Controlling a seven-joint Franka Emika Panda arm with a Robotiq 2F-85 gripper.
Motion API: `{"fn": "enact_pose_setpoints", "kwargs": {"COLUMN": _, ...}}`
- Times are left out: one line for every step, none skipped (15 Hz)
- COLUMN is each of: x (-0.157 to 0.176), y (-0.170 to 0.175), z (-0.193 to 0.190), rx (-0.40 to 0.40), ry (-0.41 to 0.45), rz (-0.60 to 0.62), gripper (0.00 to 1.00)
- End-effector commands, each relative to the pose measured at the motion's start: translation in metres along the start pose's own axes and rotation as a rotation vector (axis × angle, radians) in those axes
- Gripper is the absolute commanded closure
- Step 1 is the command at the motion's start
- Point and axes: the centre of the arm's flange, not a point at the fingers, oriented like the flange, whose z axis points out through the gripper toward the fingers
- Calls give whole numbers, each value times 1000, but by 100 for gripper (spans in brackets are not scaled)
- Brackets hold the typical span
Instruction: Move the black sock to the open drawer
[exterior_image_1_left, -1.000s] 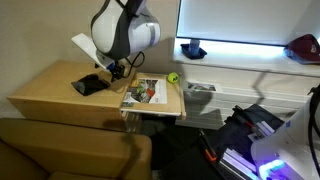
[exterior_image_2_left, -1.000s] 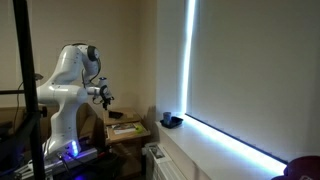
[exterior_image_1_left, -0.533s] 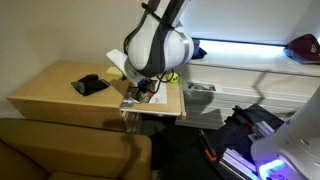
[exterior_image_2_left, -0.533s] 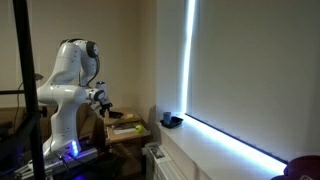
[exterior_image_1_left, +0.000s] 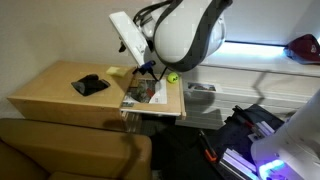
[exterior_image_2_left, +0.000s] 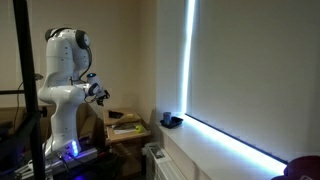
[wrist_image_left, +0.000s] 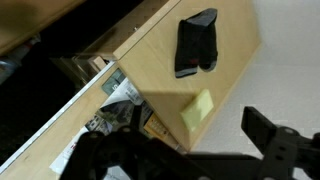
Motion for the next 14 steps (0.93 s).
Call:
{"fn": "enact_pose_setpoints", "kwargs": {"x": -4, "y": -1, "z": -8, "rx": 10, "ry": -3, "rz": 1, "gripper": 0}}
{"fn": "enact_pose_setpoints", "kwargs": {"x": -5, "y": 1, "z": -12, "rx": 14, "ry": -2, "rz": 1, "gripper": 0}}
{"fn": "enact_pose_setpoints", "kwargs": {"x": -5, "y": 4, "z": -14, "rx": 12, "ry": -1, "rz": 0, "gripper": 0}}
{"fn": "enact_pose_setpoints", "kwargs": {"x": -5, "y": 6, "z": -14, "rx": 8, "ry": 0, "rz": -1, "gripper": 0}}
{"fn": "enact_pose_setpoints", "kwargs": {"x": -5, "y": 6, "z": -19, "rx": 21, "ry": 14, "rz": 14, "gripper": 0}}
{"fn": "enact_pose_setpoints", "kwargs": {"x": -3, "y": 5, "z": -18, "rx": 2, "ry": -1, "rz": 23, "gripper": 0}}
{"fn": "enact_pose_setpoints", "kwargs": {"x": -3, "y": 5, "z": -19, "rx": 12, "ry": -9, "rz": 14, "gripper": 0}}
{"fn": "enact_pose_setpoints", "kwargs": {"x": -3, "y": 5, "z": -20, "rx": 8, "ry": -14, "rz": 13, "gripper": 0}}
{"fn": "enact_pose_setpoints", "kwargs": {"x": -5, "y": 5, "z": -17, "rx": -13, "ry": -25, "rz": 11, "gripper": 0}}
{"fn": "enact_pose_setpoints", "kwargs": {"x": -5, "y": 5, "z": -12, "rx": -41, "ry": -48, "rz": 18, "gripper": 0}}
{"fn": "enact_pose_setpoints", "kwargs": {"x": -7, "y": 5, "z": -9, "rx": -52, "ry": -43, "rz": 16, "gripper": 0}}
{"fn": "enact_pose_setpoints", "kwargs": {"x": -9, "y": 6, "z": -3, "rx": -75, "ry": -37, "rz": 27, "gripper": 0}}
{"fn": "enact_pose_setpoints", "kwargs": {"x": -8, "y": 7, "z": 2, "rx": -102, "ry": -25, "rz": 41, "gripper": 0}}
{"fn": "enact_pose_setpoints", "kwargs": {"x": -6, "y": 8, "z": 7, "rx": -122, "ry": -2, "rz": 51, "gripper": 0}}
